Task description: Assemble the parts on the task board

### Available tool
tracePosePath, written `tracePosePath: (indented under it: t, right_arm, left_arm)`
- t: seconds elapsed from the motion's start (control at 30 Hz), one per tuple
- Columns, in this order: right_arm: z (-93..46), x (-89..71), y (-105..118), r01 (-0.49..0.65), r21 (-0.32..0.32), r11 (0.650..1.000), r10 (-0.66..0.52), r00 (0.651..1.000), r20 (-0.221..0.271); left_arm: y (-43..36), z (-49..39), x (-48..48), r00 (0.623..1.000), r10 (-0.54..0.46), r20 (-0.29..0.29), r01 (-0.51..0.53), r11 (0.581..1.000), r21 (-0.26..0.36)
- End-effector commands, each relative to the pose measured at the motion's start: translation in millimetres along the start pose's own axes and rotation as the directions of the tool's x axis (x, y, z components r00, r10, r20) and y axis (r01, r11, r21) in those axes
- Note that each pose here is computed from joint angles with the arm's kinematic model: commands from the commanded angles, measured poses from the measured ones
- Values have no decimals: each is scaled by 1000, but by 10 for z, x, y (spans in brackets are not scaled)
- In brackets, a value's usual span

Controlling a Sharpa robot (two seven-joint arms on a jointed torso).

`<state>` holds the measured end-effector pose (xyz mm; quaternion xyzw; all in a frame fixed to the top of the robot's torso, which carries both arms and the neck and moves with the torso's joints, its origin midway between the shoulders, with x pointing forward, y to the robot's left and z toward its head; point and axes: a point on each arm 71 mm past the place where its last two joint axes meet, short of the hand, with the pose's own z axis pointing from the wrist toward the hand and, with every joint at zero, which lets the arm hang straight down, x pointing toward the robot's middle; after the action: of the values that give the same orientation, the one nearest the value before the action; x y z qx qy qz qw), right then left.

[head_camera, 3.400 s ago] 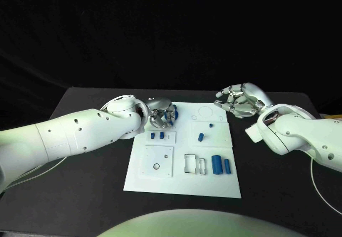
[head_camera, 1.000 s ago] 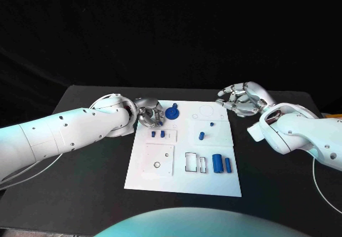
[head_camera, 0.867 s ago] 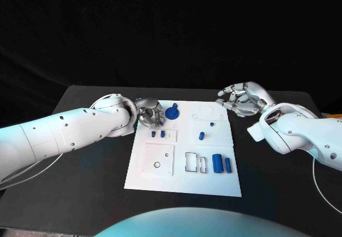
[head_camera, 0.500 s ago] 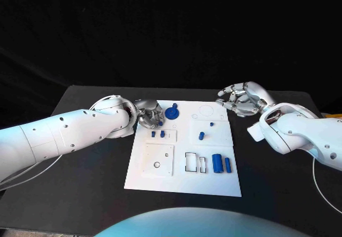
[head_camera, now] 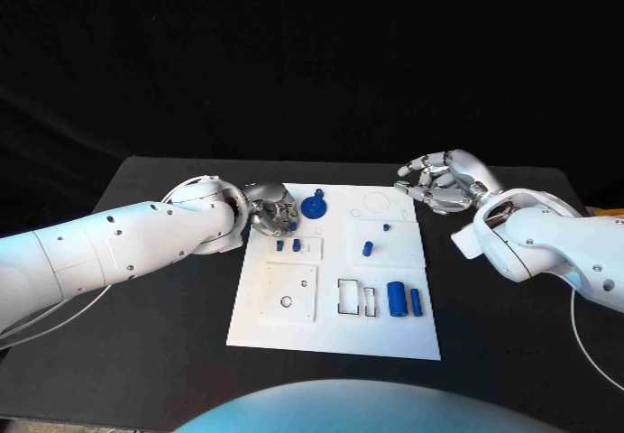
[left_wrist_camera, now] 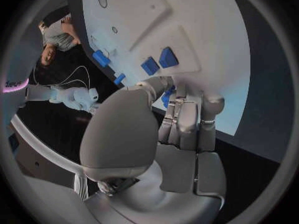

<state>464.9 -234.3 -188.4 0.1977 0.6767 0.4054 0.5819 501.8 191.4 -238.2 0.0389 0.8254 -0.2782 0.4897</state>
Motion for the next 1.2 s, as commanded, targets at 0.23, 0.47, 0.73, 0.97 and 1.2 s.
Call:
tracePosePath:
  t: [0.23,0.47,0.73,0.97,1.2]
  right_arm:
    - [-3,7,-5,7,0,1000,-7,1000,-13]
    - [5,1,-60,36,30,999,-35,998,-46]
    - [18,60,-118,208,10,978,-203,962,-184]
    - [42,190,-108,500,-81,862,-500,816,-290]
    - [71,244,-98,653,-99,751,-649,701,-297]
  left_arm:
    - [43,-13,-5,1000,-1,-1,1,1000,-24]
    - [151,-54,-66,999,-9,35,10,999,-44]
    - [261,-168,-245,981,-128,146,130,992,-4]
    - [322,-309,-419,833,-463,302,452,885,110]
    - [271,-424,-470,620,-735,273,675,678,291]
